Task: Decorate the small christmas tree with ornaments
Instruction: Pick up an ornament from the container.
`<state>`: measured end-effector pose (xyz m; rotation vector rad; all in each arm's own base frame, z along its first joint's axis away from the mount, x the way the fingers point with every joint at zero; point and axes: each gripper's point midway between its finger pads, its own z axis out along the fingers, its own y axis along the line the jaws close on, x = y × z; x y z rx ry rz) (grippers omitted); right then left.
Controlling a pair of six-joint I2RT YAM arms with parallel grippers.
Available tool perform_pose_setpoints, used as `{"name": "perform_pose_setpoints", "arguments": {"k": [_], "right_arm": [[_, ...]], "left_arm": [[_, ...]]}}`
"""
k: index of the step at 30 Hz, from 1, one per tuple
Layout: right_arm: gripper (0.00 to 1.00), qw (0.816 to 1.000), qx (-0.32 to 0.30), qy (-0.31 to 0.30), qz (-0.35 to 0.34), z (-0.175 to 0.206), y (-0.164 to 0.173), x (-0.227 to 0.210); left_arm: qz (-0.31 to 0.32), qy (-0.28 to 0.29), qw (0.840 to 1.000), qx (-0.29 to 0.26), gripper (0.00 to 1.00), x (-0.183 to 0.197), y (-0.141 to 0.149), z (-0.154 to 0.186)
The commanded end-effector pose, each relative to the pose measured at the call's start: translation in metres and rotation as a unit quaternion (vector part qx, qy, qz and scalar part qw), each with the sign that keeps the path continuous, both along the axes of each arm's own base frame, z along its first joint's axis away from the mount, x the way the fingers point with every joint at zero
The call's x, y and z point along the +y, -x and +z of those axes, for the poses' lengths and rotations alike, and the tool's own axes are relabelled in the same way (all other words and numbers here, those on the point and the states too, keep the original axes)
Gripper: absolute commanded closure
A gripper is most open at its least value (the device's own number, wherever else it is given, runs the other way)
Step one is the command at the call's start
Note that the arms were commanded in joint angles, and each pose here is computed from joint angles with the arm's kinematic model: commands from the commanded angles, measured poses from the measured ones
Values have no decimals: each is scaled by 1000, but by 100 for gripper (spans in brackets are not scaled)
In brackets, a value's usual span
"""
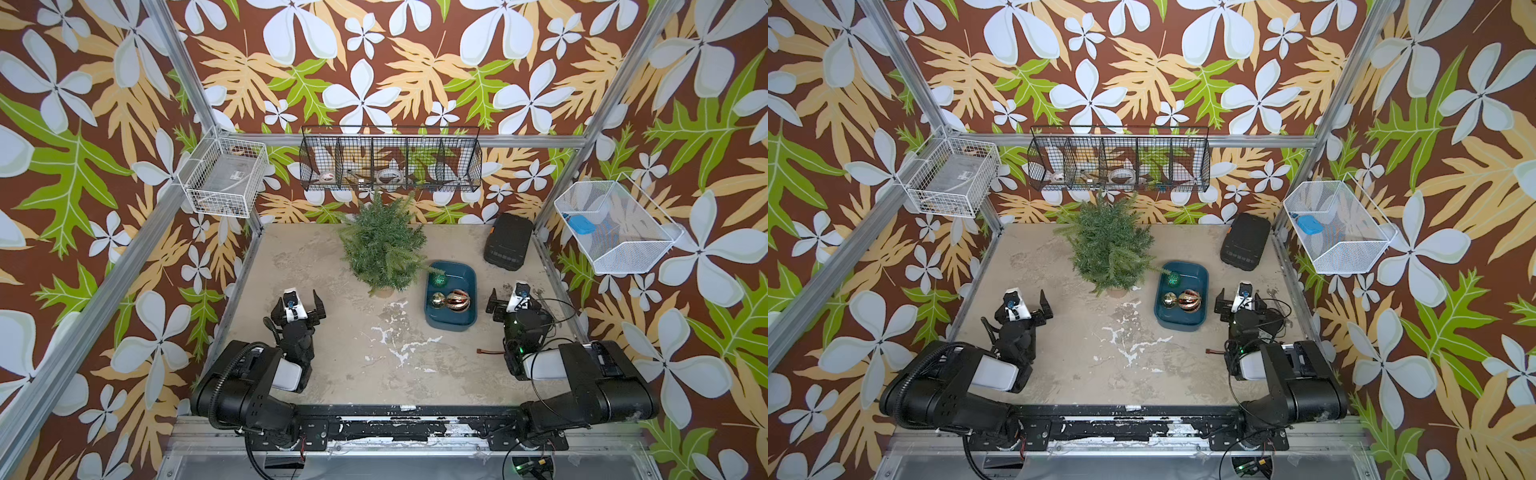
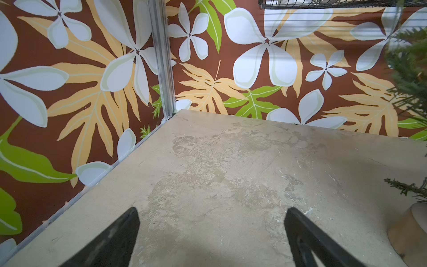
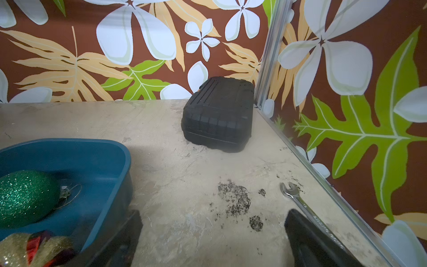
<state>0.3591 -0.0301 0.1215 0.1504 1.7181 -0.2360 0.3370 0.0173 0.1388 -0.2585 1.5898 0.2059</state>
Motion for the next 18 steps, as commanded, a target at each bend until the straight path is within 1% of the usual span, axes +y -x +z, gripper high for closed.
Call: {"name": "perform_pose_setpoints", "arguments": {"k": [1,11,16,18], "right_arm": [[0,1000,-6,0,1,3,0,0],[0,1000,-6,0,1,3,0,0],[0,1000,-6,0,1,3,0,0],[0,1000,-6,0,1,3,0,-1]], "left_arm": [[-5,7,1000,-6,0,0,-3,3],[-19,14,1000,2,0,-1,-8,1],[-17,15,1000,0,0,0,-7,2],[-5,18,1000,0,0,4,-7,1]]}}
